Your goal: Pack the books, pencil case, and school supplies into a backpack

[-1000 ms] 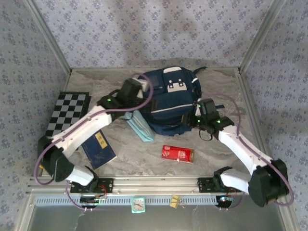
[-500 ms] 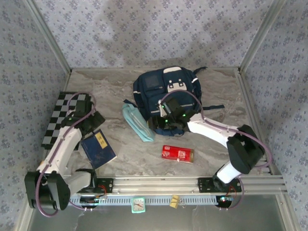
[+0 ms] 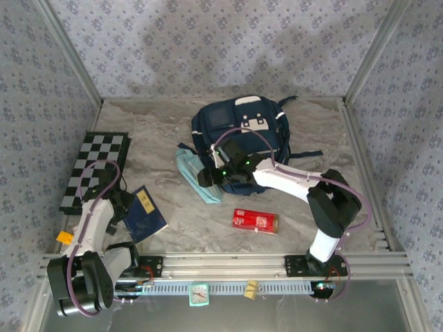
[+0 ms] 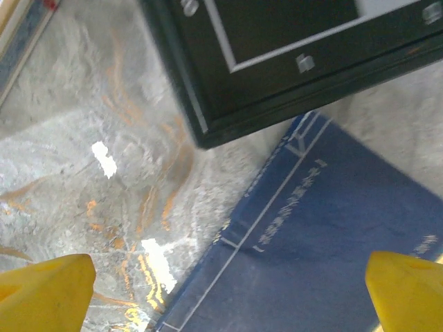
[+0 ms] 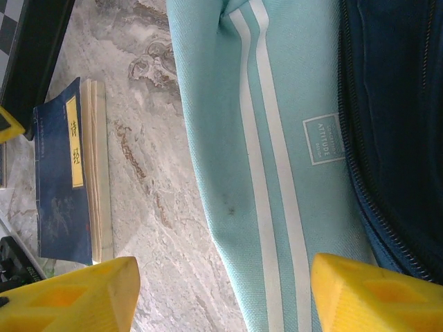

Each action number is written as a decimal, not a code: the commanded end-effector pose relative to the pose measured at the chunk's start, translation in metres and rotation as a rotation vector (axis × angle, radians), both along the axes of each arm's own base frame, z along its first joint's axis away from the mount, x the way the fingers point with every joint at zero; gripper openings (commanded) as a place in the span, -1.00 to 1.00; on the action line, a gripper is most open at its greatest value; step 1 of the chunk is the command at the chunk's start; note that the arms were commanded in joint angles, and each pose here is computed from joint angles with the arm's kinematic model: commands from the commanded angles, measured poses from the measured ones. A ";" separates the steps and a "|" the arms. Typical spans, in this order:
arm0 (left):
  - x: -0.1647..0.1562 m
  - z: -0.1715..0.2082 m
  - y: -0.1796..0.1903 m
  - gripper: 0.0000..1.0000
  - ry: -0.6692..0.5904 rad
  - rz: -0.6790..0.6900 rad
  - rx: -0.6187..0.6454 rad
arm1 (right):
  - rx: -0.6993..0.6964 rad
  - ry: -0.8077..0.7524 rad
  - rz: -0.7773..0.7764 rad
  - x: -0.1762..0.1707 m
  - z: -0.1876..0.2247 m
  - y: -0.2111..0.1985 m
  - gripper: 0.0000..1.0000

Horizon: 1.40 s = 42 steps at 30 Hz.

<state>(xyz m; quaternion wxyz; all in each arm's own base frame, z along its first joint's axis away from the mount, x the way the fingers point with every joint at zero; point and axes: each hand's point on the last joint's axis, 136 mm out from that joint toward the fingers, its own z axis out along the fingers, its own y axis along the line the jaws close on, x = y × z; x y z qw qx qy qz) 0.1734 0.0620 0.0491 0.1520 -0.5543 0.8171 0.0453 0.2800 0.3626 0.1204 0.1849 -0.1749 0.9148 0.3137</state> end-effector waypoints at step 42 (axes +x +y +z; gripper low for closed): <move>0.040 -0.011 -0.078 0.41 -0.237 -0.270 -0.257 | -0.151 0.156 0.152 -0.009 -0.049 0.108 -0.04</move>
